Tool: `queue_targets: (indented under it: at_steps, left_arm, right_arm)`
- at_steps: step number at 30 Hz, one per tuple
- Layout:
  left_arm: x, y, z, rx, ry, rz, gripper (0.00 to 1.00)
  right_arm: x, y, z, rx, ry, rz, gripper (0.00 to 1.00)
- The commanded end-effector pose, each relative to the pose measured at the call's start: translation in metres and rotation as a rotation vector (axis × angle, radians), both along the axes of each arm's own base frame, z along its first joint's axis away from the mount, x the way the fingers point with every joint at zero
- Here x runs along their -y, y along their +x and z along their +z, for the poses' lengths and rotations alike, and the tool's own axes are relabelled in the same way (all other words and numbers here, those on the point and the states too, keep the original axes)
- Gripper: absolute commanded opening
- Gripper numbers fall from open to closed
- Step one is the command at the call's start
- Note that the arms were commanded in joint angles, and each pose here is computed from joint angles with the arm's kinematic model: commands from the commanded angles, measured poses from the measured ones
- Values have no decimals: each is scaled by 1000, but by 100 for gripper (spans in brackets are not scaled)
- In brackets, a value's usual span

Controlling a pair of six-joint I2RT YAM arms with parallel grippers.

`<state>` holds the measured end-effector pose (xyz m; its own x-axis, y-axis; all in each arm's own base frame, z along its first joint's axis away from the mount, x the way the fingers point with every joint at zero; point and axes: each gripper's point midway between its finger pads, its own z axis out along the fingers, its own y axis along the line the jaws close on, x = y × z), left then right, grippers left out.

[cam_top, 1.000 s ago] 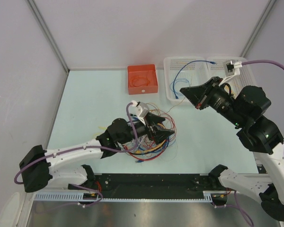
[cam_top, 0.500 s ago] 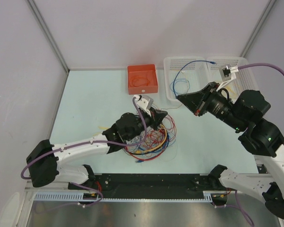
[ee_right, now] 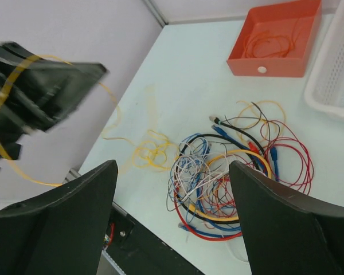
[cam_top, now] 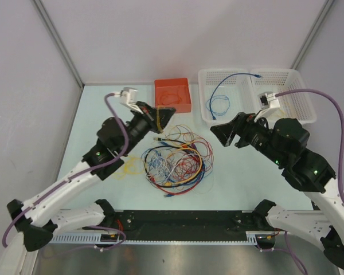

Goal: Untangle the cables

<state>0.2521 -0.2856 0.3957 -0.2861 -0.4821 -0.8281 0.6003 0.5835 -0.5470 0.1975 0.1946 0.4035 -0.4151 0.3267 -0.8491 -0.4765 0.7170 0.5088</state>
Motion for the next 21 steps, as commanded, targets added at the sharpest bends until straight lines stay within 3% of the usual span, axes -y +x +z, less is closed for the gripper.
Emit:
queue_targets:
  at_steps: [1, 10, 21]
  left_arm:
    - [-12, -18, 18, -62, -76, -66, 0]
    - [1, -31, 34, -66, -98, -178, 0]
    - [16, -41, 32, -85, -125, -276, 0]
  right_arm:
    - [-17, -3, -3, 39, 21, 80, 83]
    - [-68, -28, -1, 96, 52, 299, 77]
    - [-95, -27, 3, 160, 51, 354, 75]
